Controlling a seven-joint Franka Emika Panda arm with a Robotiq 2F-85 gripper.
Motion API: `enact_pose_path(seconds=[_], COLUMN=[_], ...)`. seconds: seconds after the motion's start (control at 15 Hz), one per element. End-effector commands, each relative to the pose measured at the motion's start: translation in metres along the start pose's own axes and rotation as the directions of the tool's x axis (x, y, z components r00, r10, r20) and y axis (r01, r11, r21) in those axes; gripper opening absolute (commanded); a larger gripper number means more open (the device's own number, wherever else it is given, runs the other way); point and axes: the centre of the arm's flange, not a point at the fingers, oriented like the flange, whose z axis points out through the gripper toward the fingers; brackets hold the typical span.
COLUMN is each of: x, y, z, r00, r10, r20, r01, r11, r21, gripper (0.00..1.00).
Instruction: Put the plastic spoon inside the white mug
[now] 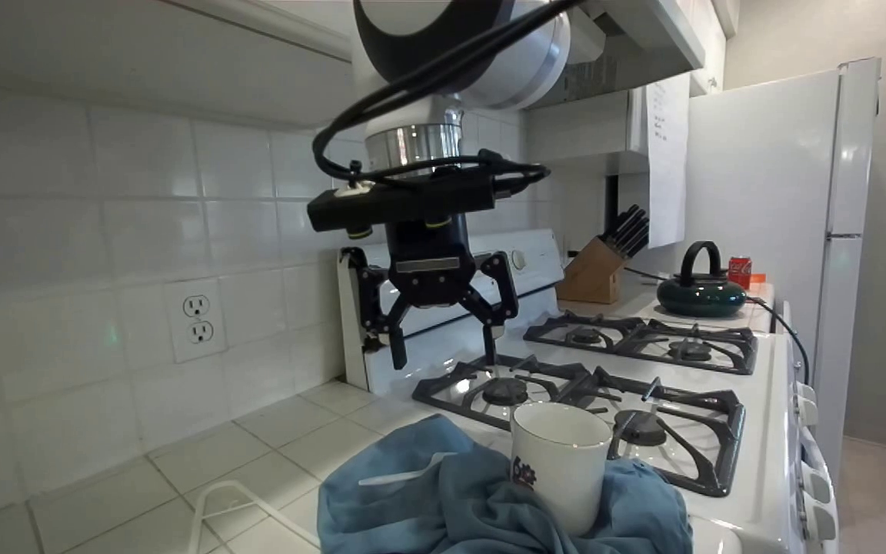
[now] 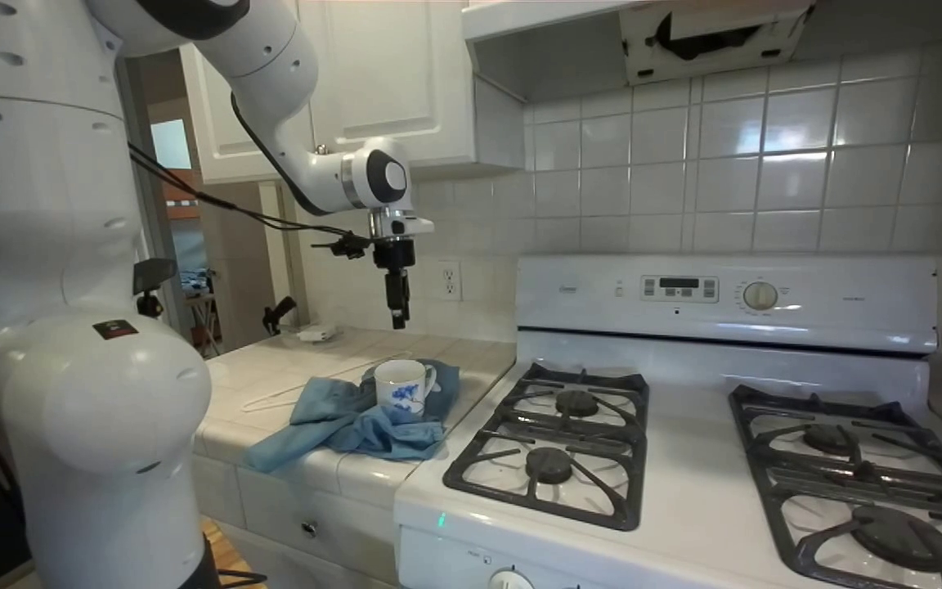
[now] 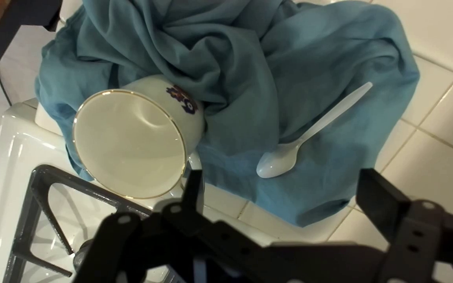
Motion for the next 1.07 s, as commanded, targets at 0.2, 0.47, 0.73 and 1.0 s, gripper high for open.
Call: enact_pose_path(seconds=[0.2,0.47,0.73,1.0], x=[0.0,-0.0001,-0.0001,-0.0005], y=[0.0,0.0,0.0,-0.0044], z=[0.0,0.0,0.0,0.0051], r00=[1.0,1.0,1.0,0.998], r10=[0.0,0.0,0.0,0.062], r20=[0.0,0.0,0.0,0.004], r01=[0.0,0.0,0.0,-0.062], r11=[1.0,1.0,1.0,0.998], r21=[0.0,0.0,0.0,0.0], gripper=[1.0,1.0,1.0,1.0])
